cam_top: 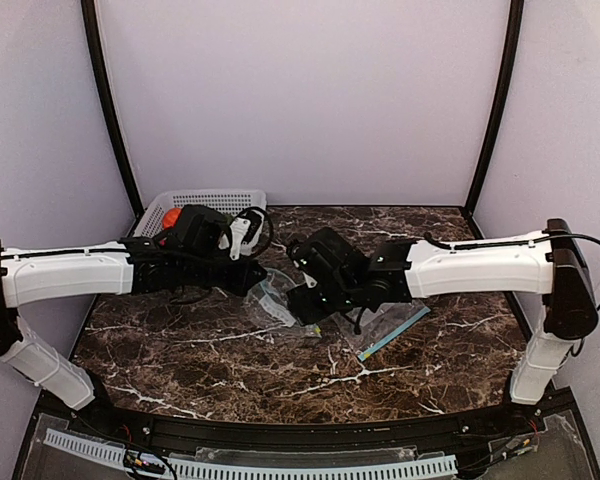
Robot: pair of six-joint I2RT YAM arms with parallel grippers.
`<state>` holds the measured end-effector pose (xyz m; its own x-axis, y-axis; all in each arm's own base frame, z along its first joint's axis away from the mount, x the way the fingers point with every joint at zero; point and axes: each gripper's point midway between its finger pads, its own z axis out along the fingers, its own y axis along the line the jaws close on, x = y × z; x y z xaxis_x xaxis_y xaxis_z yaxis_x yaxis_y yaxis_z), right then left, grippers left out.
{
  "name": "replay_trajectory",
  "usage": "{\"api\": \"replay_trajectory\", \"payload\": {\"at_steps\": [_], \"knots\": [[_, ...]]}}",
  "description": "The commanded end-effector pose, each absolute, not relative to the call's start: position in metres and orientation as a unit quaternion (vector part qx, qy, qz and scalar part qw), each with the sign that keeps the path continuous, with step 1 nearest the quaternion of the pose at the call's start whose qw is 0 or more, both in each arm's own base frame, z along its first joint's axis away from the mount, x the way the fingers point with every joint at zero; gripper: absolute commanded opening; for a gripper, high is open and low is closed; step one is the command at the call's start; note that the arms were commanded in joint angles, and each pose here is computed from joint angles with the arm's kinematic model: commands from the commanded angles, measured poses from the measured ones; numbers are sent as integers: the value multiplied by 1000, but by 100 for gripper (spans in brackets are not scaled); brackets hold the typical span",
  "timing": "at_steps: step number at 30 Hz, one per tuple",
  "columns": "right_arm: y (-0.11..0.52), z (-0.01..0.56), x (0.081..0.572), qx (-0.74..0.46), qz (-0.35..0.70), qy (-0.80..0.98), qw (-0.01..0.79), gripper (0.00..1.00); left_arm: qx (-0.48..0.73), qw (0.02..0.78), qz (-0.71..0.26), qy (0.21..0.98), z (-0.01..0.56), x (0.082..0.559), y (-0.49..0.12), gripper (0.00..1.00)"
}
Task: Place the food in the zip-top bag and seal the zipper
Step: Pass from the right arm to the left
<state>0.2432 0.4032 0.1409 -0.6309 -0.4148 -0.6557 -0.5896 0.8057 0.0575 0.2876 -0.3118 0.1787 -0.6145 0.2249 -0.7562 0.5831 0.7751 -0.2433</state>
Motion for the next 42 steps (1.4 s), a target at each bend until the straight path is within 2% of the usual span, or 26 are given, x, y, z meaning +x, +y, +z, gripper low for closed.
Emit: {"api": "replay_trajectory", "payload": {"at_steps": [1, 3, 9, 23, 34, 42], "knots": [[402, 188, 245, -247, 183, 880, 361, 69, 143, 412, -272, 858, 203, 299, -303, 1], [397, 194, 246, -228, 190, 882, 366, 74, 126, 424, -282, 852, 210, 301, -301, 1], [378, 187, 255, -150, 214, 900, 348, 77, 94, 455, -309, 830, 223, 302, -295, 1], [360, 182, 270, -31, 234, 907, 348, 68, 71, 483, -348, 800, 237, 292, -285, 1], [376, 183, 268, 9, 305, 892, 332, 60, 58, 493, -371, 784, 244, 288, -283, 1], [380, 181, 268, 46, 340, 881, 326, 63, 54, 493, -387, 777, 246, 287, -286, 1]]}}
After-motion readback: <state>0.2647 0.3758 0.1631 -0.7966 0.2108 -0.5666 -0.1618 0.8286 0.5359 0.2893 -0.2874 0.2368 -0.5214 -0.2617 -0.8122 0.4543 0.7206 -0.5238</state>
